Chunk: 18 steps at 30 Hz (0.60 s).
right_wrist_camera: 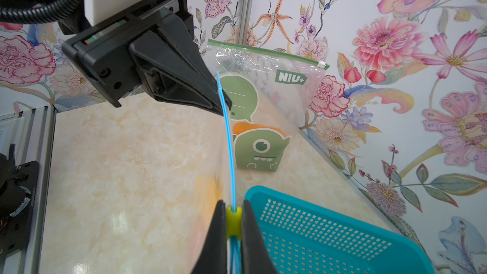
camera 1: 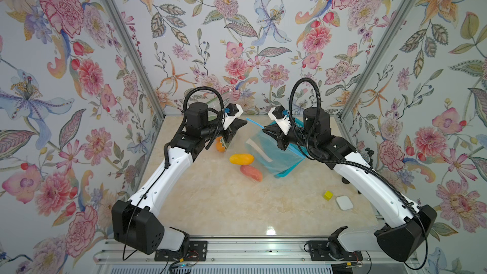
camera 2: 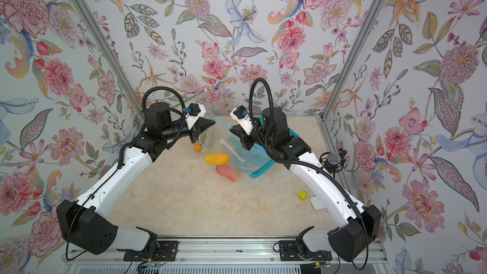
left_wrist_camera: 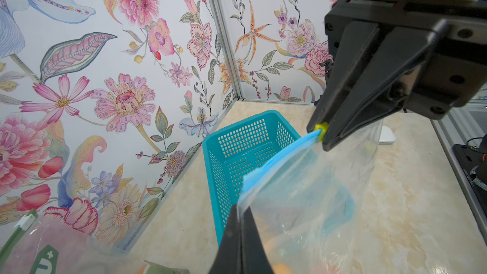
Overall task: Place the mango in a zip-top bag and seal the zipper
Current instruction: Zip the zipper on the zipper food storage bag.
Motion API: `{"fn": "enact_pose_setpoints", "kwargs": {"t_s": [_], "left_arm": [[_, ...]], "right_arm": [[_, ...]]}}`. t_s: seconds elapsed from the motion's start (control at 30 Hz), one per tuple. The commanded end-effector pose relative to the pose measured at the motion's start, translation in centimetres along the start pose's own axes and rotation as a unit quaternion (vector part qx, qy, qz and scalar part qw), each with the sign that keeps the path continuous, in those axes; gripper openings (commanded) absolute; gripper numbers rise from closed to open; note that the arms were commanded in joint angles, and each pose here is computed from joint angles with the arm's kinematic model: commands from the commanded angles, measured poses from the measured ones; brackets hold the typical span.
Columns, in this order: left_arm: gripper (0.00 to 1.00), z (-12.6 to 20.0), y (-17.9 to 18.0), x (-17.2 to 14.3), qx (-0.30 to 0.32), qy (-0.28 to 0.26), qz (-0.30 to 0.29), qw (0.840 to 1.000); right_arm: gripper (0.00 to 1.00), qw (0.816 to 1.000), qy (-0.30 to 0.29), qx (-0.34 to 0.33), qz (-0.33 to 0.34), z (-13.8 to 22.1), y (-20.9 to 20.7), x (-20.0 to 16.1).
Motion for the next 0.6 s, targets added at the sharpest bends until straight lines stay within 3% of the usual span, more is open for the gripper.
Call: {"fn": "enact_pose_setpoints", "kwargs": {"t_s": [0.0,0.33,0.57], "left_arm": [[0.00,1.5,2.3,-0.2,0.069,0.014,0.005,0.998],[0.00,2.8,3.2,-1.0,0.107,0.029,0.017,0.994],[0.00,4.7,4.1,-2.0,0.154,0.037,0.061,0.985]], "right_arm": [[0.04,1.000,0.008,-0.017,0.004,1.6,-0.3,-0.7],[0.03,0.999,0.013,-0.039,-0.007,3.8,-1.2,-2.6],[0.02,0.998,0.020,-0.065,-0.018,5.3,-2.0,-3.8]]}}
Point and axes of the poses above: each gripper's point midway between its finger pads, its own z axis back along the fingers, its own y axis along the line the jaws close on, x = y × z, the point moved 4 cm from there along z, back along the fingers, and after that the axes turned 12 degrees about -z, right-handed, at the moved point
